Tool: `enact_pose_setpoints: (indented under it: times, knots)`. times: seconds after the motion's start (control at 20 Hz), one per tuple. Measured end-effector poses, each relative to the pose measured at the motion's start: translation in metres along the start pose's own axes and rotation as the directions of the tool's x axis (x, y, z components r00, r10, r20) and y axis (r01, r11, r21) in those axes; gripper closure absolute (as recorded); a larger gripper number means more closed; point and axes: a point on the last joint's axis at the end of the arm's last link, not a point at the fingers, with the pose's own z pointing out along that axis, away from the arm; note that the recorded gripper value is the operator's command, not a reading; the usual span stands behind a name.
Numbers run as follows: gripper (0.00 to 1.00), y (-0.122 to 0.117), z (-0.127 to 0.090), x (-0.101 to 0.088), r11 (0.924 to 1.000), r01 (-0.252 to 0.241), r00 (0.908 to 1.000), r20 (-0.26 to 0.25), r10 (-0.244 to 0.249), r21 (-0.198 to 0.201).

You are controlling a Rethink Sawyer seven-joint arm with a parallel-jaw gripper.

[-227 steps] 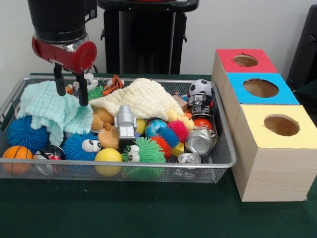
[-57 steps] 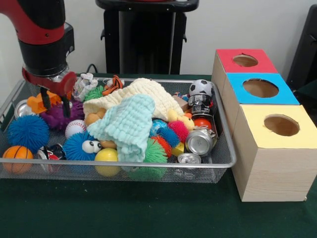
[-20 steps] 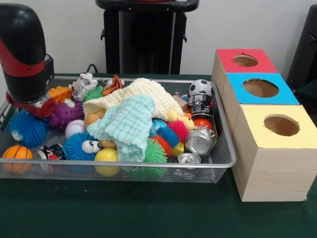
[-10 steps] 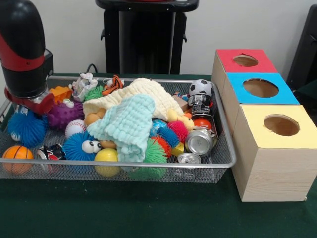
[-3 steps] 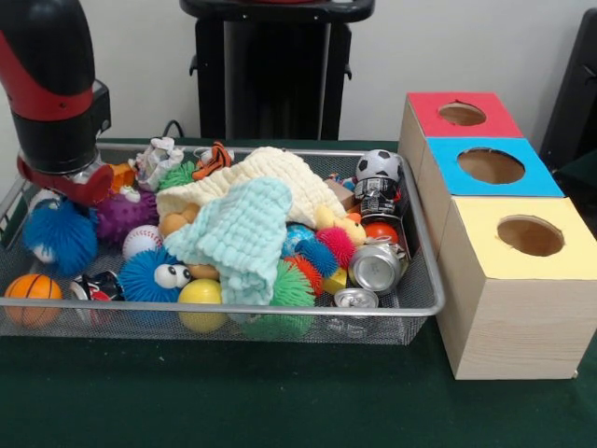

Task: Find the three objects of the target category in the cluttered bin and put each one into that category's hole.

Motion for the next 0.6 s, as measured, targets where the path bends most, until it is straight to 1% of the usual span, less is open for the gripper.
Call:
enact_pose_setpoints:
  times: [0.15,0.35,0.6]
  knots:
    - [1.00,0.007,-0.006,0.000,1.0000,0.002,1.0000,0.002,-0.002,-0.005]
    - [1.00,0.023,-0.017,0.002,0.9998,0.006,1.0000,0.001,-0.006,-0.018]
    - [1.00,0.047,-0.033,0.007,0.9992,0.019,0.9998,-0.001,-0.019,-0.034]
